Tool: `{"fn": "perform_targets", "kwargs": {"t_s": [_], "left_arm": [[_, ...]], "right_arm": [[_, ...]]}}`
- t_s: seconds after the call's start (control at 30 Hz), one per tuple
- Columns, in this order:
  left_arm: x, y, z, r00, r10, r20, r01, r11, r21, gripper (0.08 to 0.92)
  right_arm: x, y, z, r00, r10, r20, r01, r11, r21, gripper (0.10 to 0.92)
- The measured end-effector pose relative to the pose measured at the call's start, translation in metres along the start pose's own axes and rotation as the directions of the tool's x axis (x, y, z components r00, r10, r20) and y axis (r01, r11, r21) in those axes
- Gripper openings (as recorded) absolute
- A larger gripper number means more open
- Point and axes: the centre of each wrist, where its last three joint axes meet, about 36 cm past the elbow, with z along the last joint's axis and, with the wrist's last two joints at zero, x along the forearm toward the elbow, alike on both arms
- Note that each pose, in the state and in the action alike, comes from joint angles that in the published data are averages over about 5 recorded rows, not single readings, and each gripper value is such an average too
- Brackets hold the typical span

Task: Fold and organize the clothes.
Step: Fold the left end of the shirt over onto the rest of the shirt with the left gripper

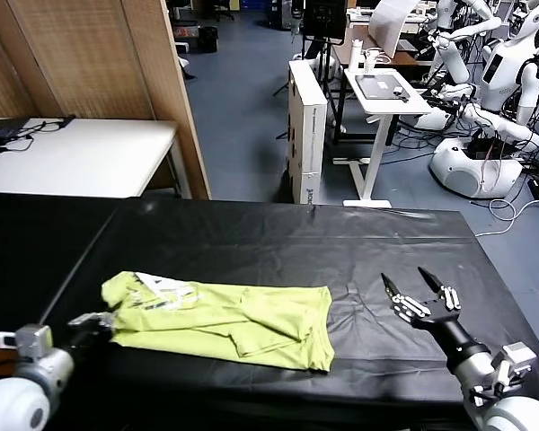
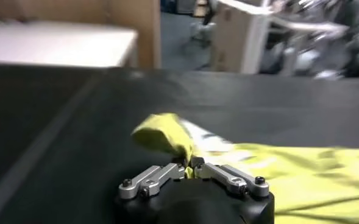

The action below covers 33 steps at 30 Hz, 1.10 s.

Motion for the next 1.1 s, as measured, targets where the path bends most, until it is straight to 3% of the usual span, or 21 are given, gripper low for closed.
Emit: {"fn": "perform_targets", "kwargs": {"t_s": [0.13, 0.27, 0.47, 0.73, 1.1], "left_arm": [[-0.017, -0.036, 0.013, 0.9918, 0.126, -0.02, -0.123, 0.987, 0.107, 0.183], [-0.034, -0.071, 0.023, 0.9738, 0.226, -0.023, -0.219, 0.961, 0.168, 0.183], [-0.058, -0.118, 0.033, 0.9425, 0.333, -0.032, -0.317, 0.92, 0.233, 0.183], [-0.073, -0.164, 0.034, 0.9076, 0.419, -0.027, -0.397, 0.877, 0.27, 0.183], [-0.08, -0.199, 0.043, 0.887, 0.461, -0.035, -0.431, 0.853, 0.294, 0.183]], "right_arm": [[0.007, -0.002, 0.005, 1.0, 0.019, -0.01, -0.019, 0.999, 0.025, 0.907], [0.014, -0.001, 0.013, 0.999, 0.041, -0.031, -0.04, 0.998, 0.04, 0.907], [0.02, 0.002, 0.018, 0.997, 0.06, -0.043, -0.058, 0.997, 0.046, 0.907], [0.019, 0.003, 0.021, 0.997, 0.063, -0.046, -0.061, 0.997, 0.046, 0.907], [0.016, 0.006, 0.027, 0.997, 0.055, -0.062, -0.053, 0.998, 0.04, 0.907]]}}
